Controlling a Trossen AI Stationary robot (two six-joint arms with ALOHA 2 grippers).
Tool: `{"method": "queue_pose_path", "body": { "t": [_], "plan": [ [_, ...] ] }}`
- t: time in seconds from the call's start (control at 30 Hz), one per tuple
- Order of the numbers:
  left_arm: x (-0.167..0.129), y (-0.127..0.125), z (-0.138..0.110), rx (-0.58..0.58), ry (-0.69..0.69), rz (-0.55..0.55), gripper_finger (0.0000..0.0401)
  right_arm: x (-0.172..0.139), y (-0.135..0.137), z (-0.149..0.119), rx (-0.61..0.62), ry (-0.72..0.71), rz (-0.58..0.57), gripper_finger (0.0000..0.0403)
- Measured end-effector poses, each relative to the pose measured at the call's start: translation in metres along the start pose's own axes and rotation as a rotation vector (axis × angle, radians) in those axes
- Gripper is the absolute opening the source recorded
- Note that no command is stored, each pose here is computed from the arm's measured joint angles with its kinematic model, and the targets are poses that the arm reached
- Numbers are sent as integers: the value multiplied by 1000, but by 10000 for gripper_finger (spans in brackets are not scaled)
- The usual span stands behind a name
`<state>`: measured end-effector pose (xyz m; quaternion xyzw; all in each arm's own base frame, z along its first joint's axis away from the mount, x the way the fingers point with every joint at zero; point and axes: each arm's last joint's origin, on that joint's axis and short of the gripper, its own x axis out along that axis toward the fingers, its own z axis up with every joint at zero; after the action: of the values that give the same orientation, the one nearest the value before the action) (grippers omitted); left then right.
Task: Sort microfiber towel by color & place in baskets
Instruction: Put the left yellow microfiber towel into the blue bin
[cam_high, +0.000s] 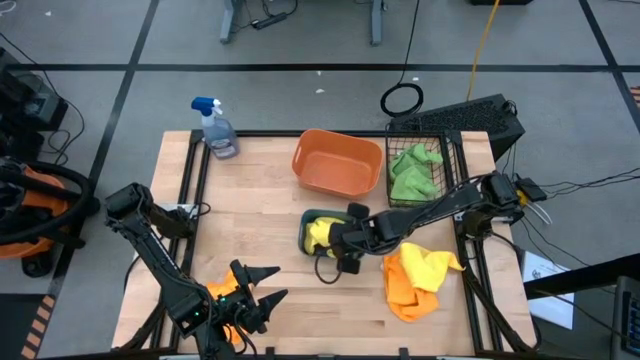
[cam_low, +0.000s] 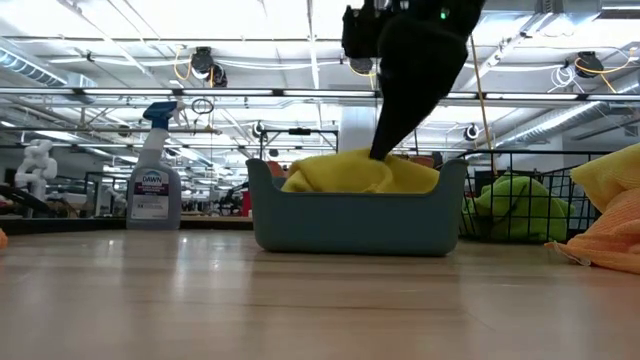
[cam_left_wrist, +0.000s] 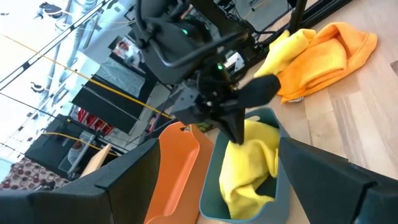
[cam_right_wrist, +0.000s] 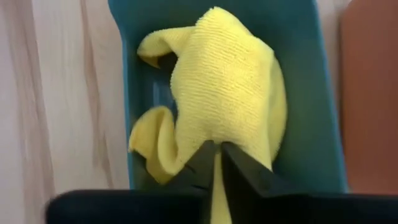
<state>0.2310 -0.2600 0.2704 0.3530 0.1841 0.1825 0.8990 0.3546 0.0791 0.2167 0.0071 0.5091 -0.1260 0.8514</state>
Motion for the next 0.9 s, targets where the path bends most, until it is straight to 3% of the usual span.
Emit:
{"method": "queue_pose_path", "body": {
  "t": [0.43, 0.63, 0.9],
  "plan": [
    [0, 0, 0, -2, 0, 0, 333, 45, -5, -34, 85, -81, 62, 2],
    [0, 0, 0, -12, 0, 0, 333, 40, 0, -33, 75, -84, 67, 2],
    [0, 0, -1, -16, 3, -5, 333, 12, 2, -9, 40, -28, 47, 3]
  ]
}}
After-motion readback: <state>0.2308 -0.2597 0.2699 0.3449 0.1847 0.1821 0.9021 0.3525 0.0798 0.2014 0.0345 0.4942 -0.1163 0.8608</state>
